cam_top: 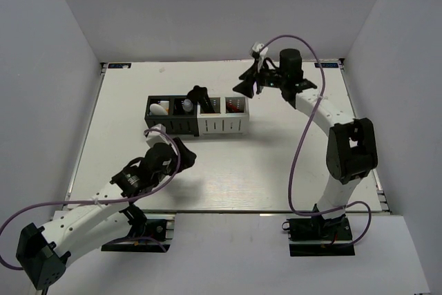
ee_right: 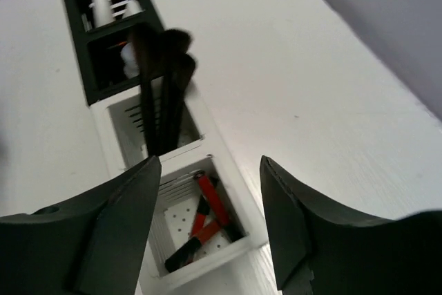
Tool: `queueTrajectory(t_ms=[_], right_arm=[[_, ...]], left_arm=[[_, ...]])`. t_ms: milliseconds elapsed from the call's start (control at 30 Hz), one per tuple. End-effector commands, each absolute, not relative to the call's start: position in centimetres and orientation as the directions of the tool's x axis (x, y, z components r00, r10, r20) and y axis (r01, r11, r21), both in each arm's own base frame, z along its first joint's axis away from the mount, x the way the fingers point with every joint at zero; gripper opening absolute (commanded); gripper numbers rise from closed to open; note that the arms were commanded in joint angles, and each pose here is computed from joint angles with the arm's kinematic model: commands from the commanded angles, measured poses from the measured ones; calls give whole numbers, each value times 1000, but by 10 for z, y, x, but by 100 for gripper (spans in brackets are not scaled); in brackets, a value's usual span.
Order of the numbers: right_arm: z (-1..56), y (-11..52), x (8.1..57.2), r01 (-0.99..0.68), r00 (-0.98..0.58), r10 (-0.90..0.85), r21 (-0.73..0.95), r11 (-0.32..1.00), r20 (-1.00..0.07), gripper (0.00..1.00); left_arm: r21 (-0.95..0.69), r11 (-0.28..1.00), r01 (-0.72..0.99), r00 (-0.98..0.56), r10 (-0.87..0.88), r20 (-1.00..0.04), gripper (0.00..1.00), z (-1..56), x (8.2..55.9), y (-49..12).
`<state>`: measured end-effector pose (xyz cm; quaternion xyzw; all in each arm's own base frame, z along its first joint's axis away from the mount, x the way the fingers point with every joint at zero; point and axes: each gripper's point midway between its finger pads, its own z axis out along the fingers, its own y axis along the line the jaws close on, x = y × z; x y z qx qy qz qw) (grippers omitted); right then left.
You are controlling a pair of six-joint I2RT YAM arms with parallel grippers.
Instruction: Organize the makeup
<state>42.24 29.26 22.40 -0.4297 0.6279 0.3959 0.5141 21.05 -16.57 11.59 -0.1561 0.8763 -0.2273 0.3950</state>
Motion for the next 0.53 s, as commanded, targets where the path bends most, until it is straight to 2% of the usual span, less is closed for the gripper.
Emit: queueTrajectory(t_ms=[0, 100, 167, 200, 400, 500], right_arm=[[243, 254, 422, -890, -199, -299, 44, 455, -933, 68], [228, 225, 402, -842, -294, -337, 76, 533, -895, 75], [235, 214, 382, -834, -281, -339, 53, 550, -898, 80], [220, 207, 369, -812, -340, -328, 99, 575, -881, 89], [210, 185, 346, -673, -500, -249, 191, 714, -830, 89], [199, 174, 342, -652, -493, -249, 165, 740, -834, 89]], left_arm=[[-568, 823, 5, -551, -472, -688, 82, 159, 224, -172], [-556, 826, 93, -521, -436, -734, 86, 171, 230, -180], [-537, 830, 150, -505, -402, -763, 89, 180, 234, -186], [-523, 837, 161, -508, -384, -771, 90, 179, 236, -189], [-482, 842, 243, -488, -323, -811, 96, 189, 248, -206], [-471, 839, 273, -463, -315, -829, 98, 192, 251, -209]])
